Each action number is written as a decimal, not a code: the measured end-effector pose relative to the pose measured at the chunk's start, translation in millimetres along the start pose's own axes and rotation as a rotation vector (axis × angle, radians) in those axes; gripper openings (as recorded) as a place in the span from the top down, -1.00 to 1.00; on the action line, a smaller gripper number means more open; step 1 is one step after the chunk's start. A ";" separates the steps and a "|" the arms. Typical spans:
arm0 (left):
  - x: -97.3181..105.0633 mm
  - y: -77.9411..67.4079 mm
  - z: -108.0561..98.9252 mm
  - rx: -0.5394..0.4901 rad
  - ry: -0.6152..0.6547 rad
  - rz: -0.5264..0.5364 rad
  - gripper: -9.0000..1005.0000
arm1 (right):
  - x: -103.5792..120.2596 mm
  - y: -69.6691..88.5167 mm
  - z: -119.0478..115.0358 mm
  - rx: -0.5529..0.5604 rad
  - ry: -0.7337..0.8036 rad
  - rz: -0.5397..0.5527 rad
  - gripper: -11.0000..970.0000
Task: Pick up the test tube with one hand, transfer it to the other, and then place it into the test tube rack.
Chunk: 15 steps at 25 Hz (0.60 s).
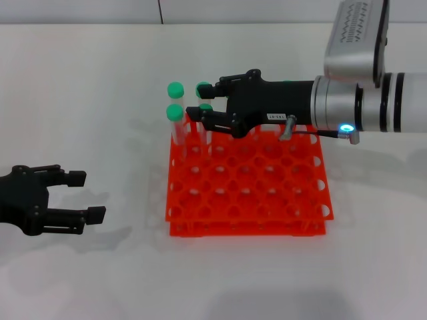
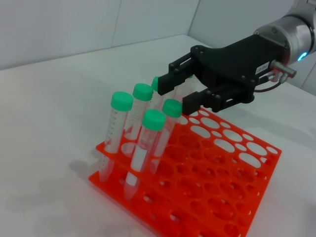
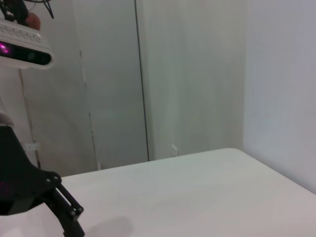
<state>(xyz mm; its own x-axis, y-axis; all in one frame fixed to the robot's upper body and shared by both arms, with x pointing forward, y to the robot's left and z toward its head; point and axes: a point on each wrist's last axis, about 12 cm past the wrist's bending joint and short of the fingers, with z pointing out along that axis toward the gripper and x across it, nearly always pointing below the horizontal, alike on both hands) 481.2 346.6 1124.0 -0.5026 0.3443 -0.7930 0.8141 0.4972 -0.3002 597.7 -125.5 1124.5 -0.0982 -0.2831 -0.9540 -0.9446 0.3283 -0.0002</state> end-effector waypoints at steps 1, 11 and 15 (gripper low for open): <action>0.0 0.0 0.0 0.000 0.000 0.000 -0.76 | -0.4 0.3 -0.4 -0.003 -0.002 -0.001 0.30; -1.4 -0.6 0.6 0.004 -0.014 0.007 -0.76 | -4.2 14.1 -26.4 -0.036 -0.079 -0.022 -0.31; -3.0 -1.3 1.7 0.004 -0.037 0.023 -0.76 | 0.0 10.5 -55.1 -0.008 -0.128 0.015 -0.33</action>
<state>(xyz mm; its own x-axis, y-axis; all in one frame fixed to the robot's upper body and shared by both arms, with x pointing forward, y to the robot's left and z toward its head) 482.1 343.6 1125.8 -0.4731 0.3257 -0.8186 0.8263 0.4864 -0.2841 570.6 -171.7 1141.0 -0.0717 -0.1604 -0.9844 -0.9458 0.3243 0.0160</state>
